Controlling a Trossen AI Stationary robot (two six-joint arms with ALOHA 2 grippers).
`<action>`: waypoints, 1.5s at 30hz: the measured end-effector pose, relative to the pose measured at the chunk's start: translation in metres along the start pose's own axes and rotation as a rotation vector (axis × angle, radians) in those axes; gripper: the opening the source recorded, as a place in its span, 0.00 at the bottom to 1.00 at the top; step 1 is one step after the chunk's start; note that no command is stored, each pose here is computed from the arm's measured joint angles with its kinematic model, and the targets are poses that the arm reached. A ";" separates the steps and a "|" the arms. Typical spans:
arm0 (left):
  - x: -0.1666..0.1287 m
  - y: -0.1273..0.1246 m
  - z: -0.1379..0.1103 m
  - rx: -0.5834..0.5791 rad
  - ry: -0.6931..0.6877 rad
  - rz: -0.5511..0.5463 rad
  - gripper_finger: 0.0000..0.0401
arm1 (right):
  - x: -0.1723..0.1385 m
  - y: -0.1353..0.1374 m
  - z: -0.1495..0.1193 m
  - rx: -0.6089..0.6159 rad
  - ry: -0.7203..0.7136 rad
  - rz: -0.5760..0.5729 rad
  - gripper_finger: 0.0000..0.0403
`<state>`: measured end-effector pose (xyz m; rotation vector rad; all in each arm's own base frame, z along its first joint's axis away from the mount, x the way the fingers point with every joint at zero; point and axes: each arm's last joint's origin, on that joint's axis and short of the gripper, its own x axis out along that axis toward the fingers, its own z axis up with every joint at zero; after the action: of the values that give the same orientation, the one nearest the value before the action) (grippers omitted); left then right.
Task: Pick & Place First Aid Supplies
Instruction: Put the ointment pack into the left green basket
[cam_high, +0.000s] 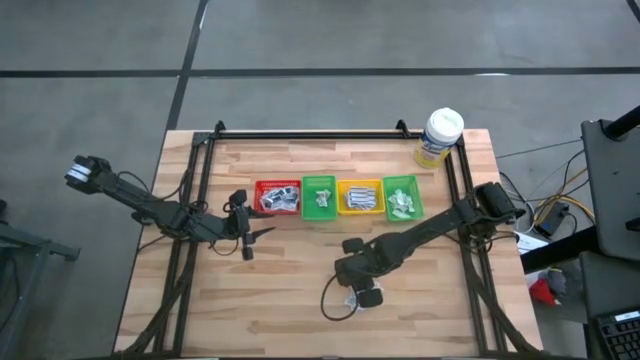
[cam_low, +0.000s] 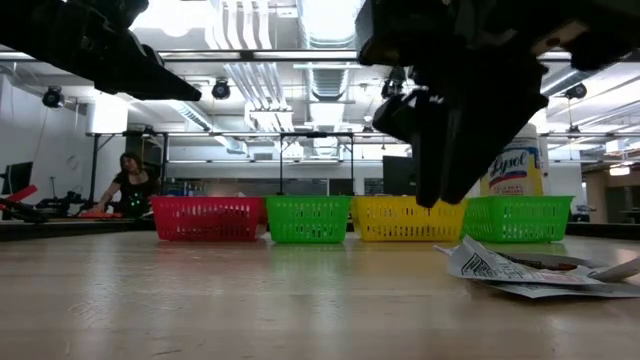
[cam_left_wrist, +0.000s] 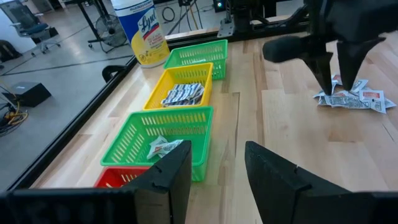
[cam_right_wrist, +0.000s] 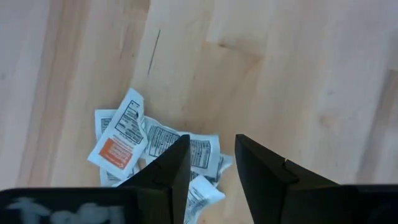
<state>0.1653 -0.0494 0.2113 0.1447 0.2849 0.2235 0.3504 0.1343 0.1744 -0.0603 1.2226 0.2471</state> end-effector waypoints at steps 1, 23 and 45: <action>0.000 0.000 0.000 0.000 0.000 0.000 0.38 | 0.002 0.000 0.000 -0.005 0.006 0.003 0.31; 0.000 0.000 0.000 -0.001 -0.001 0.005 0.38 | 0.036 -0.014 -0.007 -0.022 0.115 0.029 0.32; 0.000 0.000 0.000 -0.001 -0.001 0.009 0.38 | 0.037 -0.015 -0.005 -0.029 0.117 0.018 0.18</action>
<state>0.1657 -0.0491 0.2112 0.1454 0.2837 0.2330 0.3604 0.1249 0.1365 -0.0898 1.3367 0.2796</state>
